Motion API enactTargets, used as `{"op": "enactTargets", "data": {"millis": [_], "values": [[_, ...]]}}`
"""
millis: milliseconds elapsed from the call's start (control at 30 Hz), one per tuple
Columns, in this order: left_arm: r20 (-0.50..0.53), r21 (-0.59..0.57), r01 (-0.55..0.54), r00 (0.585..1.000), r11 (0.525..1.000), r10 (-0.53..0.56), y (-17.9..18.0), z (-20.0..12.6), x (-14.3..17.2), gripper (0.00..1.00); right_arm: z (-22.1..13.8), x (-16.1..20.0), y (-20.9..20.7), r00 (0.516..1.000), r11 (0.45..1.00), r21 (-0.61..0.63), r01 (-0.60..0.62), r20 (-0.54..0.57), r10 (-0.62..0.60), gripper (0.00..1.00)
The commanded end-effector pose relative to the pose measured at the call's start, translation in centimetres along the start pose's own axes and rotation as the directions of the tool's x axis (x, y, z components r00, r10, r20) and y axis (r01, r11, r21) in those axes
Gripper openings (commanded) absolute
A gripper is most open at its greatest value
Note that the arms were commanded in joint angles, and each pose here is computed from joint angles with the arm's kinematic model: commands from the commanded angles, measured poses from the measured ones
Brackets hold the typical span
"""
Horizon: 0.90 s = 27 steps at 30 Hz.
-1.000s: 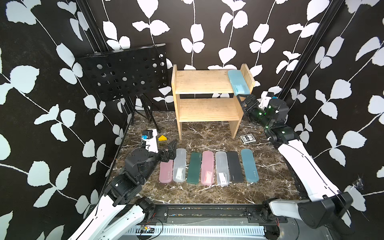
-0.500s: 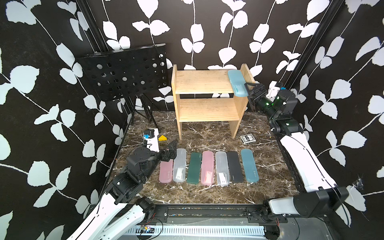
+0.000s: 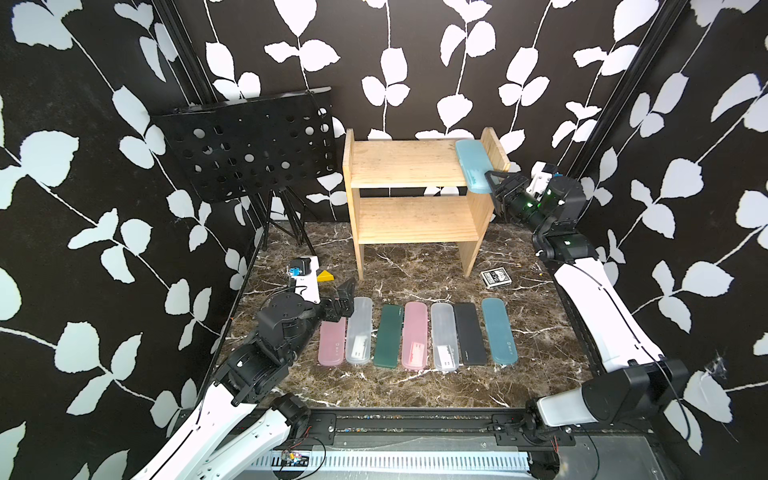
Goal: Remove the pencil cases from the shelf
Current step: Pick up the pencil case from the shelf.
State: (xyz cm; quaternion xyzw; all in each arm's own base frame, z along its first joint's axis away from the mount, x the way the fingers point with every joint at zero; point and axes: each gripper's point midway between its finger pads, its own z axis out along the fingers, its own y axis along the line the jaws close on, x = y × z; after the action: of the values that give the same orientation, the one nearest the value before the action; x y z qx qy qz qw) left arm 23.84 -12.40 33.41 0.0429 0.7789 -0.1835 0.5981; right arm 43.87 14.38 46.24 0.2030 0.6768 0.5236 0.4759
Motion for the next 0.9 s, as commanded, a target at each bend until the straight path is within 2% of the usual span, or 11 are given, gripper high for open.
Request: {"op": "enactTargets", "data": {"millis": [0, 100, 267, 333, 400, 467, 600, 700, 867], "values": [[0.011, -0.011, -0.003, 1.0, 1.0, 0.003, 0.2, -0.1, -0.3, 0.99, -1.5, -0.7, 2.8, 0.998, 0.996, -0.079, 0.047, 0.035, -0.044, 0.34], [0.011, -0.011, 0.001, 1.0, 1.0, -0.001, 0.2, -0.1, -0.2, 0.99, -2.0, -0.4, 2.4, 0.998, 0.996, -0.067, 0.058, 0.034, -0.056, 0.19], [0.017, 0.006, 0.019, 1.0, 1.0, -0.019, -0.2, -0.2, -0.7, 0.99, -3.3, 0.7, 2.7, 0.995, 0.993, -0.068, 0.1, 0.002, -0.1, 0.03], [0.021, 0.047, 0.041, 0.999, 0.998, -0.042, -1.0, -0.2, -1.1, 0.99, -4.3, 1.9, 3.1, 0.987, 0.985, -0.062, 0.16, -0.023, -0.162, 0.0], [0.017, 0.118, 0.079, 0.997, 0.99, -0.081, -2.4, -0.2, -1.9, 0.99, -5.7, 4.3, 3.7, 0.959, 0.962, -0.045, 0.271, -0.076, -0.274, 0.0], [-0.007, 0.196, 0.124, 0.992, 0.973, -0.126, -4.2, 0.0, -2.7, 0.99, -7.4, 7.0, 4.0, 0.905, 0.912, -0.02, 0.409, -0.123, -0.408, 0.0], [-0.091, 0.363, 0.233, 0.972, 0.902, -0.215, -8.5, 0.6, -4.2, 0.99, -10.7, 12.7, 4.2, 0.759, 0.778, -0.025, 0.627, -0.202, -0.619, 0.0], [-0.146, 0.442, 0.313, 0.95, 0.841, -0.277, -10.8, 1.1, -5.2, 0.99, -12.2, 16.0, 4.3, 0.674, 0.703, -0.066, 0.708, -0.233, -0.701, 0.0], [-0.225, 0.477, 0.429, 0.903, 0.767, -0.365, -12.6, 1.7, -6.2, 0.99, -13.1, 20.1, 4.2, 0.521, 0.548, -0.053, 0.835, -0.242, -0.818, 0.0]]}}
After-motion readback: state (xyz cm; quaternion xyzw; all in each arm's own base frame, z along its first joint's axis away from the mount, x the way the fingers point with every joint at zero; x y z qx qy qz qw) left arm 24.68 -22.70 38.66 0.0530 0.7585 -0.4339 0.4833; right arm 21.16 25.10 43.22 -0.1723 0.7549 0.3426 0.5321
